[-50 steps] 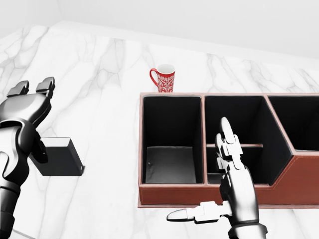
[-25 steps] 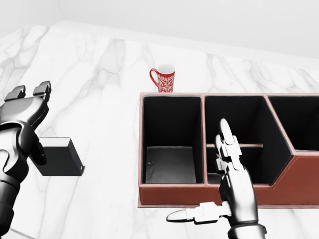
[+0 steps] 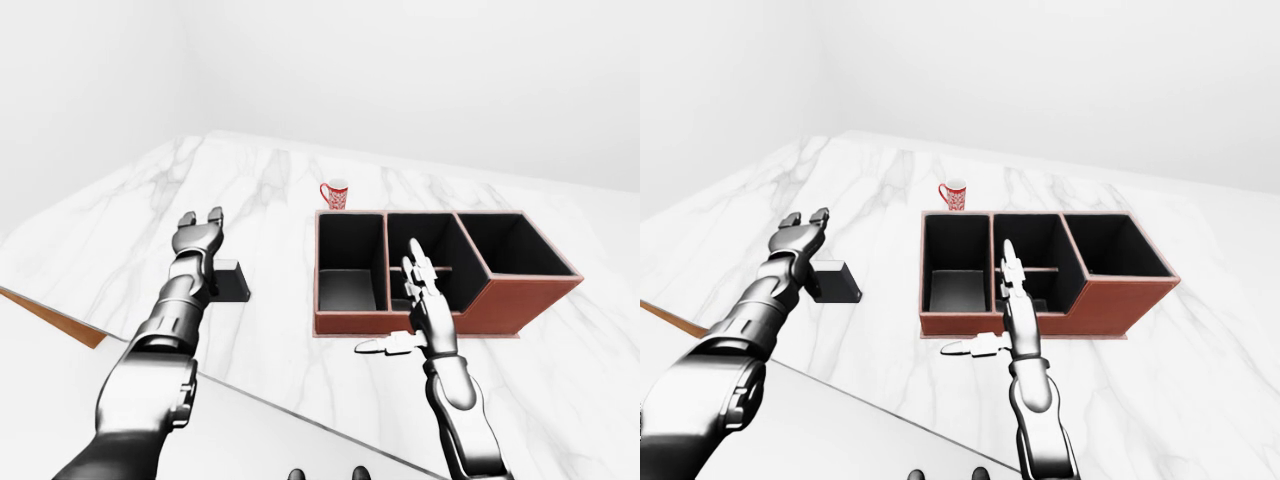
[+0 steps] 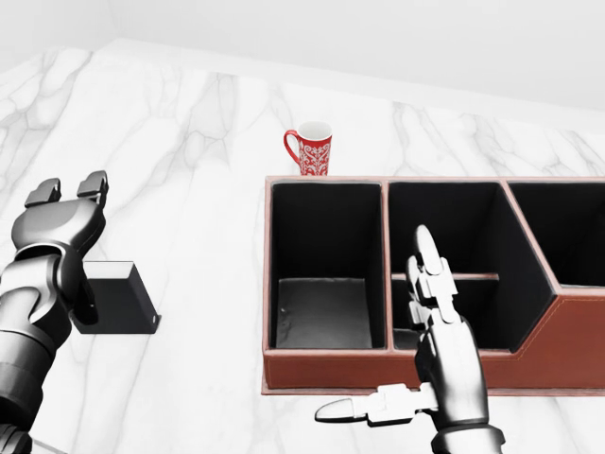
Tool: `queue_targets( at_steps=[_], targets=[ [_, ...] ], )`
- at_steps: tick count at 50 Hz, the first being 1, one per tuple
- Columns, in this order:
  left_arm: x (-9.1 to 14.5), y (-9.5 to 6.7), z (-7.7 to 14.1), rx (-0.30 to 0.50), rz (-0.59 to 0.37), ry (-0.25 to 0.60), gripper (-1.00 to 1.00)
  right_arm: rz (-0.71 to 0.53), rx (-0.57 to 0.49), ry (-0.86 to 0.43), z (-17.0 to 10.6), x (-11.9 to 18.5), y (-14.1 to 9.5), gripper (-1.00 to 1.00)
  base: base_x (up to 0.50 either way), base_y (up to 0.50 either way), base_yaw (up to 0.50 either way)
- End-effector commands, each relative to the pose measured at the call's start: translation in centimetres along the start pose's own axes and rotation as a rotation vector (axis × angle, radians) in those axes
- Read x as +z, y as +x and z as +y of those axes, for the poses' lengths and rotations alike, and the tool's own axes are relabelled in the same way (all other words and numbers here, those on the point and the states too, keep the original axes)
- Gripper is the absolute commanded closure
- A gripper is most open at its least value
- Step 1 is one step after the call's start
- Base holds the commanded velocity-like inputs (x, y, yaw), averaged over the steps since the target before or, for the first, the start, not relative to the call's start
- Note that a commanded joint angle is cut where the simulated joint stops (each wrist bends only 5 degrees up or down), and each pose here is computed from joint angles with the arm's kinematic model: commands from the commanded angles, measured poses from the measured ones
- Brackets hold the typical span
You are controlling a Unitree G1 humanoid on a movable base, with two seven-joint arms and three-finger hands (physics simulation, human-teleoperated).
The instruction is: Pick up the book and place it in the right compartment of the caddy.
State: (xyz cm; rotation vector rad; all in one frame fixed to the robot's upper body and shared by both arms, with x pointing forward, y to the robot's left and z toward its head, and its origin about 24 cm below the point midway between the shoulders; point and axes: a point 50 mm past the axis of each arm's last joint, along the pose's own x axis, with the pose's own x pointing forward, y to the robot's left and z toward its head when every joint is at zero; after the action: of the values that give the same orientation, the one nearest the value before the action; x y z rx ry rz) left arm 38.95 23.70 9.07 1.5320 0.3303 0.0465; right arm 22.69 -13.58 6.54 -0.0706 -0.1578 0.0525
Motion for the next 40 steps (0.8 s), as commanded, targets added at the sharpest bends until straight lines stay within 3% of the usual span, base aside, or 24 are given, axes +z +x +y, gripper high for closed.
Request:
queue_targets(
  at_steps=[1,40],
  targets=[
    [0.7,0.0,-0.8,-0.012,-0.009,0.024,-1.0,-0.003,0.001,0.0,0.0,0.1,0.0,-1.0,0.0,0.0,0.0],
    [-0.2,-0.8,-4.0,-0.053,0.022,0.046,-1.0,0.045,0.009,-0.004,0.2,-1.0,-0.2,-1.0,0.0,0.0,0.0]
  ],
)
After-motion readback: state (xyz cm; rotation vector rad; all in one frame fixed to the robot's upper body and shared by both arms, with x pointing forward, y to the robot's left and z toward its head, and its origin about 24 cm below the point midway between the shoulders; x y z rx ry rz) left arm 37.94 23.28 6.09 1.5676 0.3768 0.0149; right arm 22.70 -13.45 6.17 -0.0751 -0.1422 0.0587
